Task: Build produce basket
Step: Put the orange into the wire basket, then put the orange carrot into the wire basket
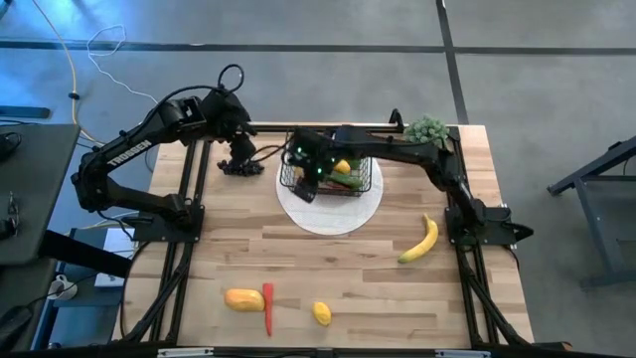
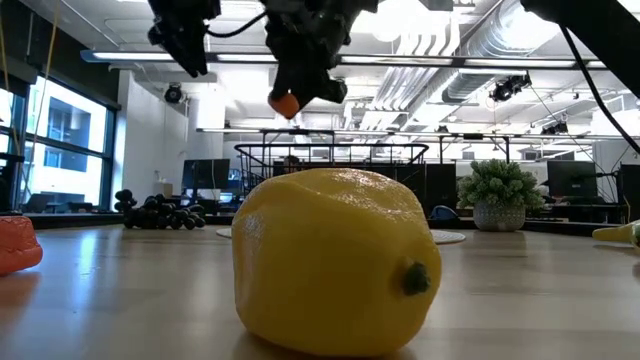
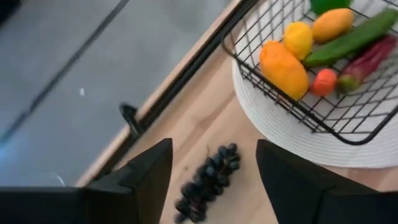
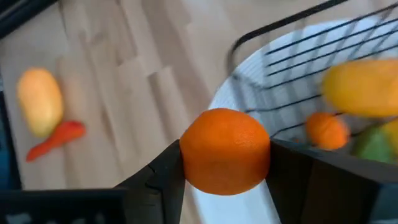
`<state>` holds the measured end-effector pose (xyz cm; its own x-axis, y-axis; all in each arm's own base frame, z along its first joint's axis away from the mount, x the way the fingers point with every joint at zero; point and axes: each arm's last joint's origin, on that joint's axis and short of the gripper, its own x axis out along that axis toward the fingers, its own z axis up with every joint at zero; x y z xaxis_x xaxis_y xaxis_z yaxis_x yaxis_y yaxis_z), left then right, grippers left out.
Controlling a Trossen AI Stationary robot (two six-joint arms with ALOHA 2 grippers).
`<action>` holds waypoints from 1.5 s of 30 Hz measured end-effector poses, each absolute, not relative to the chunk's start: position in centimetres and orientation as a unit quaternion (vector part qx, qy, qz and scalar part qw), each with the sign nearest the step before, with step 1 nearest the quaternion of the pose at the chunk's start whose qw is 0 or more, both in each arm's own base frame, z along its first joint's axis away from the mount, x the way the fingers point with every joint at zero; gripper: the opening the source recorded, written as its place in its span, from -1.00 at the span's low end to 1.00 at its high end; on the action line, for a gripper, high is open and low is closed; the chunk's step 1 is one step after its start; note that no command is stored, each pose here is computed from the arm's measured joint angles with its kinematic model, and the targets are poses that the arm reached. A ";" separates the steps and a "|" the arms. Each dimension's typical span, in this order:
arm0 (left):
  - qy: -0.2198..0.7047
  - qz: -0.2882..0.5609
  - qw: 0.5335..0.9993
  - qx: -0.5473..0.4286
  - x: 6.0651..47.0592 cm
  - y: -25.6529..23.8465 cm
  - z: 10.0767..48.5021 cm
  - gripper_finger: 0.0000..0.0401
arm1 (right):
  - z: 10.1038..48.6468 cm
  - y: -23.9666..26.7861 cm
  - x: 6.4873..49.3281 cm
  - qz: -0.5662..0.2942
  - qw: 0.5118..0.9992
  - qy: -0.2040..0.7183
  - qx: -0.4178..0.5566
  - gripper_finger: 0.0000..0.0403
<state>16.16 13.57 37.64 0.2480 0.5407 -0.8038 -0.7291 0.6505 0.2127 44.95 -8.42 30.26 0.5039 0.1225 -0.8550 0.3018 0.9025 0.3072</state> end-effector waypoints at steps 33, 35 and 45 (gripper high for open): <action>0.514 0.363 0.671 -0.391 18.9 5.2 31.4 0.16 | 24.7 -16.0 45.8 -0.022 0.843 0.510 0.171 -0.17; 0.522 0.355 0.673 -0.386 19.1 4.3 31.4 0.16 | 24.6 -16.0 45.8 -0.023 0.842 0.511 0.172 -0.09; 0.562 0.273 0.698 -0.349 19.6 0.1 31.4 0.16 | 24.7 -15.7 46.2 -0.029 0.851 0.496 0.170 0.22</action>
<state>19.59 0.07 31.40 0.2185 -0.0115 -0.9758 -0.7743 0.6065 -0.1806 46.24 -15.74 24.75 0.5058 0.1202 -0.8542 0.2172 0.9406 0.2610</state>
